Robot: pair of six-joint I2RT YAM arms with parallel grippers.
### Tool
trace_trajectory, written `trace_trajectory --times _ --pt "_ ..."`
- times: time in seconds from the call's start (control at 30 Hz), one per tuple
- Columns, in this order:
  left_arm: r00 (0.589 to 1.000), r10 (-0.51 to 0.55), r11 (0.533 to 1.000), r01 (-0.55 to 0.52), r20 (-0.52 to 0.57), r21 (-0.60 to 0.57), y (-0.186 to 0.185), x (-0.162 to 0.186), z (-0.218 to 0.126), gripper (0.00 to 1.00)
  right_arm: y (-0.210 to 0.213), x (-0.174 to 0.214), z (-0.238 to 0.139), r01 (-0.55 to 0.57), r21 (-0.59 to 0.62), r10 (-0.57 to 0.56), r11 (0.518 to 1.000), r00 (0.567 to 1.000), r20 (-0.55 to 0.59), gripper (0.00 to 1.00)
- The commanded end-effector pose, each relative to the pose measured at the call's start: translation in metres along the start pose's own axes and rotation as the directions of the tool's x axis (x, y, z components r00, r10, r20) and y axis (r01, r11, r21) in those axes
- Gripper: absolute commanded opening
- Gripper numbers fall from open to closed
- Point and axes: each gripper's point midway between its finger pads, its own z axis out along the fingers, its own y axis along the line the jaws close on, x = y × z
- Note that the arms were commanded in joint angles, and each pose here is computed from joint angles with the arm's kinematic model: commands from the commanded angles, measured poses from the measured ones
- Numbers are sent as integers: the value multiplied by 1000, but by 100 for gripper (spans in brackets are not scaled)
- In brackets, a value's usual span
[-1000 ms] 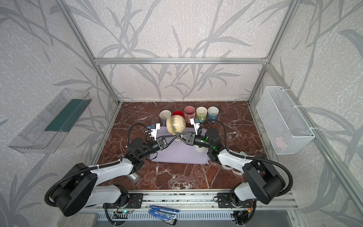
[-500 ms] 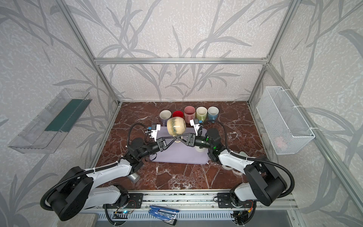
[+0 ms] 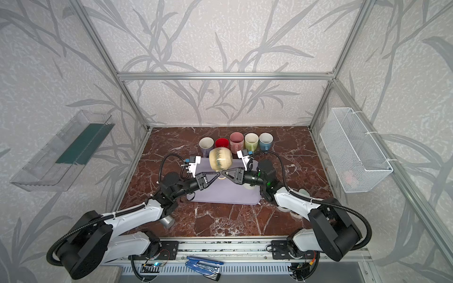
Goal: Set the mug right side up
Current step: 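Grasp the cream mug's rim with the left gripper while the right holds the handle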
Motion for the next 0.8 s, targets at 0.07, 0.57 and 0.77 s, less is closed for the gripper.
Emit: trace_trajectory --times 0.07,0.57,0.77 --pt "995 92 990 -94 26 101 -30 -11 1 1 35 -27 2 96 -100 -90 990 994 64 0" --pt "997 76 987 -79 32 137 -35 -13 7 22 49 -19 10 99 -179 -91 979 994 53 0" --pt "996 84 986 -88 34 141 -36 -13 7 24 50 -18 17 85 -203 -77 975 996 48 0"
